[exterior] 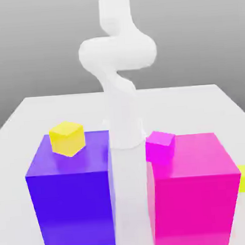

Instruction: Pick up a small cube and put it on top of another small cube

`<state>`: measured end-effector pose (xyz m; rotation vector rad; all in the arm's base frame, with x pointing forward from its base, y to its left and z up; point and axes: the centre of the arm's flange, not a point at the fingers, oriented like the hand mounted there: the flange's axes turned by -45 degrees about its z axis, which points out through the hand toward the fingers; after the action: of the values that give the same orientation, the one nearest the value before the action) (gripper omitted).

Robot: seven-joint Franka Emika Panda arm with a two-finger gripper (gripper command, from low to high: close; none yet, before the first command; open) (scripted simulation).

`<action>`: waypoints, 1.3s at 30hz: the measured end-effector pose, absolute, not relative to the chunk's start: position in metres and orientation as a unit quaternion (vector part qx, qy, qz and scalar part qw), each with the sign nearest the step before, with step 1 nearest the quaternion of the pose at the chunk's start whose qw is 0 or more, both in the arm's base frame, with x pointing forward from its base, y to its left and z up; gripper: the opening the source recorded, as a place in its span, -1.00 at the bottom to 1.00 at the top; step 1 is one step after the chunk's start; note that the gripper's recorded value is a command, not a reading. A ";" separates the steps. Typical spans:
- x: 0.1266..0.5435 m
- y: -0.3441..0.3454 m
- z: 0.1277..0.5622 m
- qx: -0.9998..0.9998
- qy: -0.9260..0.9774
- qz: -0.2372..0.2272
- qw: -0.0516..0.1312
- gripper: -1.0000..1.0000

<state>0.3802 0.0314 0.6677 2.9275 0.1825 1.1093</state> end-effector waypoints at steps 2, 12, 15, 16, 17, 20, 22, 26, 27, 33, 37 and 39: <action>0.403 0.061 0.629 0.939 0.115 0.323 0.007 0.00; 0.426 0.207 0.427 0.905 0.387 0.176 0.015 0.00; 0.407 0.246 0.366 0.875 0.466 0.131 0.014 0.00; 0.398 0.257 0.345 0.863 0.491 0.116 0.013 0.00; 0.387 0.270 0.325 0.849 0.519 0.100 0.012 0.00; 0.344 0.305 0.266 0.798 0.600 0.055 0.007 0.00; 0.319 0.315 0.229 0.768 0.640 0.025 0.004 0.00; 0.300 0.320 0.174 0.744 0.668 0.002 0.000 0.00; 0.300 0.320 0.162 0.743 0.669 0.001 0.000 0.00; 0.298 0.319 0.140 0.742 0.670 0.000 0.000 -1.00; 0.298 0.320 0.145 0.742 0.670 0.000 0.000 -1.00; 0.299 0.320 0.165 0.742 0.670 0.000 0.000 -1.00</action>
<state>0.2987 0.3200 0.1650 2.3327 2.1056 0.0000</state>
